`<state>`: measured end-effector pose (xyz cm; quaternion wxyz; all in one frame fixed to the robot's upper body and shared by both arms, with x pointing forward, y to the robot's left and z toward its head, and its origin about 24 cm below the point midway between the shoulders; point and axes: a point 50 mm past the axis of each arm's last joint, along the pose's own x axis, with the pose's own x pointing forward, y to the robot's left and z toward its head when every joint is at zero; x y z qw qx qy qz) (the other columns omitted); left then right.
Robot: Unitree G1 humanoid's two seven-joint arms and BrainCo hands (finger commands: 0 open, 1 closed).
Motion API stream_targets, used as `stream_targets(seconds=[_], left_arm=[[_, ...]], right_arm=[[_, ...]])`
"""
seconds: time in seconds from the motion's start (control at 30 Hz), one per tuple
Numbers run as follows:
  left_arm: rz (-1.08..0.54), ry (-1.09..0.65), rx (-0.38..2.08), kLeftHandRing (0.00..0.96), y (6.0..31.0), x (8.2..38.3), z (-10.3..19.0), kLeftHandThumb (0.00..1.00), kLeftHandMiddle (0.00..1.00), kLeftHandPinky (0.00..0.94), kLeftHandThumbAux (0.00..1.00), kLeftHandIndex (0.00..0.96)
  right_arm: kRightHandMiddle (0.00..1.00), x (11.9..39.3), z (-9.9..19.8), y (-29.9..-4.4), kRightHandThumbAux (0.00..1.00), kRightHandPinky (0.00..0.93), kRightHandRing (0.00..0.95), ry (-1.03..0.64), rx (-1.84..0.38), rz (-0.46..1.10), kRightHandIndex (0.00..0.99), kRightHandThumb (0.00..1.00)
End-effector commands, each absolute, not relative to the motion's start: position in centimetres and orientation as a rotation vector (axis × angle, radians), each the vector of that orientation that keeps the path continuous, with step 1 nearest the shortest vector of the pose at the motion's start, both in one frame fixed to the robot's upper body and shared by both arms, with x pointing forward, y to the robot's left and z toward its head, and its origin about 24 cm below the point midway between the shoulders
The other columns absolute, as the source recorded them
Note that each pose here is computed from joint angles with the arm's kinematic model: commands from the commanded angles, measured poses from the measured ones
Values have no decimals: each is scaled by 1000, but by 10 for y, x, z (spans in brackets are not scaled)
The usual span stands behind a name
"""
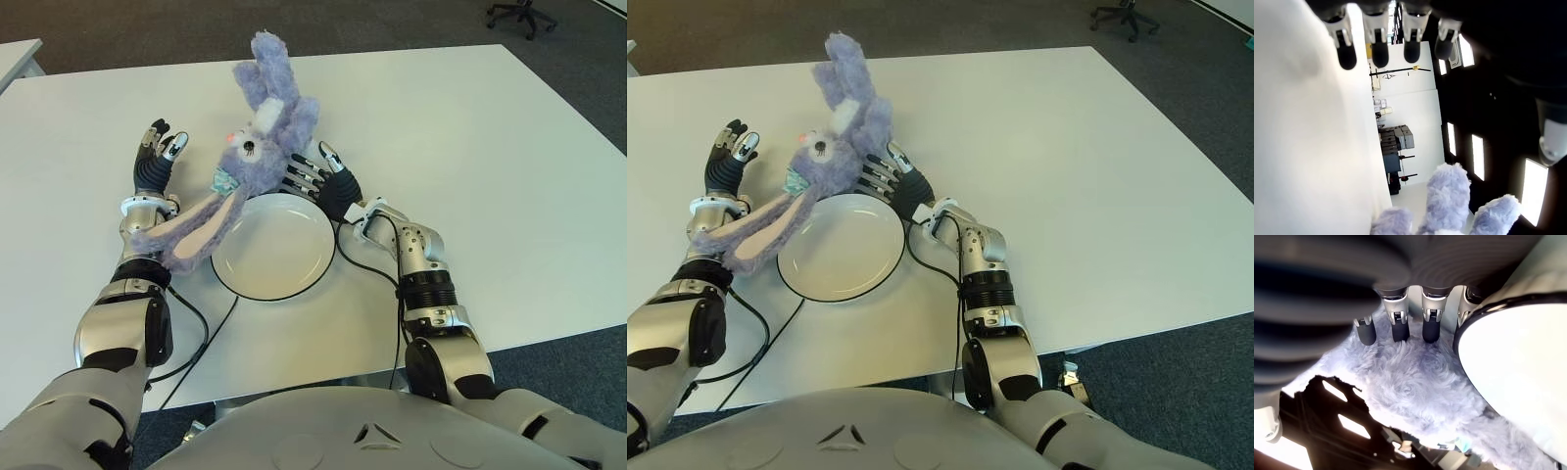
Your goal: Put the doll into the plate.
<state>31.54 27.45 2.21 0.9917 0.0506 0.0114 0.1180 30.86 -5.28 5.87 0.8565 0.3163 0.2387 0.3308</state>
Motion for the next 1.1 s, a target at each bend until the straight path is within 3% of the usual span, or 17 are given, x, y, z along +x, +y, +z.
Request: stream_targets(seconds=[0.03, 0.67, 0.77, 0.9, 1.0, 1.1], left_arm=[[233, 194, 71, 91, 265, 290, -21, 0, 80, 103, 475, 9], [238, 194, 69, 106, 265, 289, -22, 0, 89, 139, 473, 8], [236, 195, 63, 98, 265, 288, -22, 0, 82, 116, 472, 2], [233, 197, 61, 93, 265, 288, -23, 0, 77, 121, 472, 0], [233, 199, 61, 91, 265, 288, -23, 0, 75, 114, 473, 0], [235, 201, 58, 94, 266, 288, -23, 0, 77, 125, 474, 0]], right_arm=[[0, 302, 39, -58, 507, 116, 32, 561, 630, 642, 1, 185], [38, 301, 36, -61, 540, 88, 44, 476, 569, 631, 38, 181], [35, 301, 34, -68, 577, 72, 42, 179, 195, 583, 37, 179], [27, 297, 40, -70, 554, 83, 38, -125, -151, 501, 37, 188], [16, 293, 41, -70, 529, 42, 24, -301, -319, 430, 29, 210], [15, 292, 42, -68, 521, 49, 24, -372, -370, 394, 28, 217]])
